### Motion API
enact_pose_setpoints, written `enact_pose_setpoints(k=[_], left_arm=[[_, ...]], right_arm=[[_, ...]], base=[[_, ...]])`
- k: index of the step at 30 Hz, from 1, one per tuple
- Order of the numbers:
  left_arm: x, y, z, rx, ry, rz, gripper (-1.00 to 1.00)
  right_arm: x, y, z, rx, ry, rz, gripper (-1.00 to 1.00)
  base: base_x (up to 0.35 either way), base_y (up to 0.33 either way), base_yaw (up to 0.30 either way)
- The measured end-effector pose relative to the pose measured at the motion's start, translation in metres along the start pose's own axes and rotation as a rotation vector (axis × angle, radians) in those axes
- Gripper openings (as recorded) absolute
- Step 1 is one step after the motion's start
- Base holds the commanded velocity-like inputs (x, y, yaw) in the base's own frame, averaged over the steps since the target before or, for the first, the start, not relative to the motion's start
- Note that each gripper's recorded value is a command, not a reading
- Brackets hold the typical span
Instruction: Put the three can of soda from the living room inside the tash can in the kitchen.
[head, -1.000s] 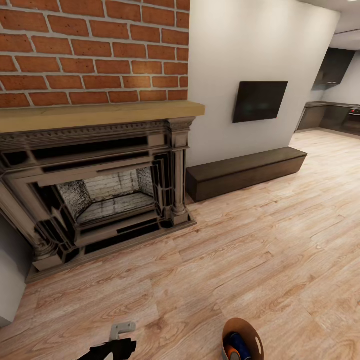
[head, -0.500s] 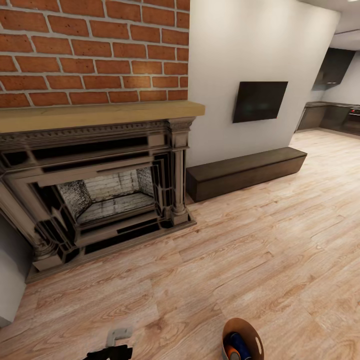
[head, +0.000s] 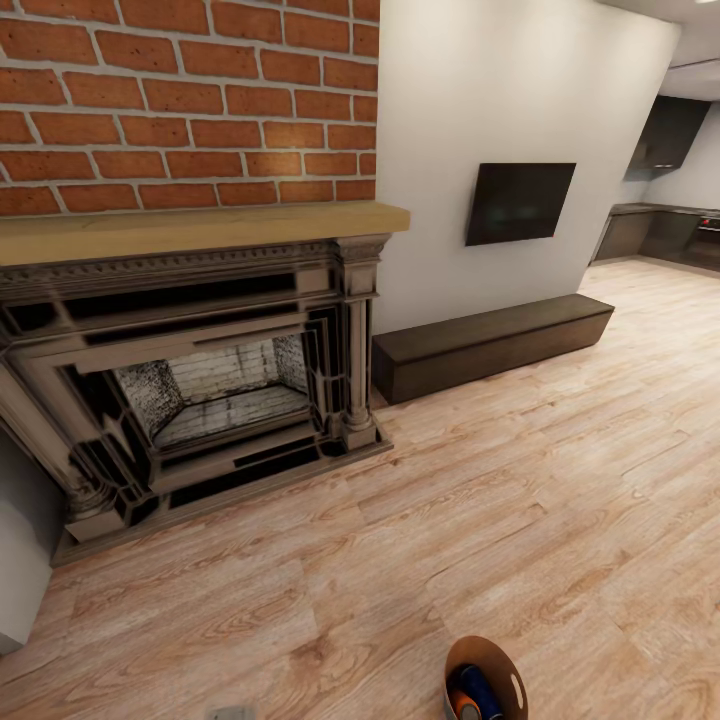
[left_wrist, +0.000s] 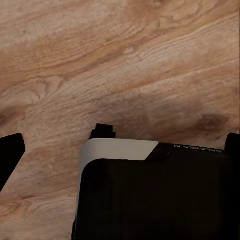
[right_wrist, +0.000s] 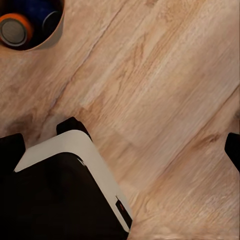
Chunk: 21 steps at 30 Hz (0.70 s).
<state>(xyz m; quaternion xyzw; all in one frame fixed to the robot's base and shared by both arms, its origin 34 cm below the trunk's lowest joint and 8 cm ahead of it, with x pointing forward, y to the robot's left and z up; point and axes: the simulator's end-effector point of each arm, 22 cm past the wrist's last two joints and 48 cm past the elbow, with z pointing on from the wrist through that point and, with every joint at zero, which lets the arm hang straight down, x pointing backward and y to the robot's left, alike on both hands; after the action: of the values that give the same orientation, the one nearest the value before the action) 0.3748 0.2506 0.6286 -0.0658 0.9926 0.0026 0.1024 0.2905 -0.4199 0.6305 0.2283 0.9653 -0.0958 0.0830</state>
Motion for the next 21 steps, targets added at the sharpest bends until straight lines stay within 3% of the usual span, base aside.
enact_pose_setpoints(k=[8, 21], left_arm=[[0.033, 0.005, 0.0, -0.006, 0.043, 0.001, 1.0], [0.049, 0.007, -0.001, -0.009, 0.064, 0.001, 1.0]], right_arm=[[0.018, 0.005, 0.0, -0.009, 0.036, 0.0, 1.0], [0.022, 0.005, 0.0, -0.01, 0.045, 0.001, 1.0]], base=[[0.0, 0.0, 0.0], [0.0, 0.0, 0.0]])
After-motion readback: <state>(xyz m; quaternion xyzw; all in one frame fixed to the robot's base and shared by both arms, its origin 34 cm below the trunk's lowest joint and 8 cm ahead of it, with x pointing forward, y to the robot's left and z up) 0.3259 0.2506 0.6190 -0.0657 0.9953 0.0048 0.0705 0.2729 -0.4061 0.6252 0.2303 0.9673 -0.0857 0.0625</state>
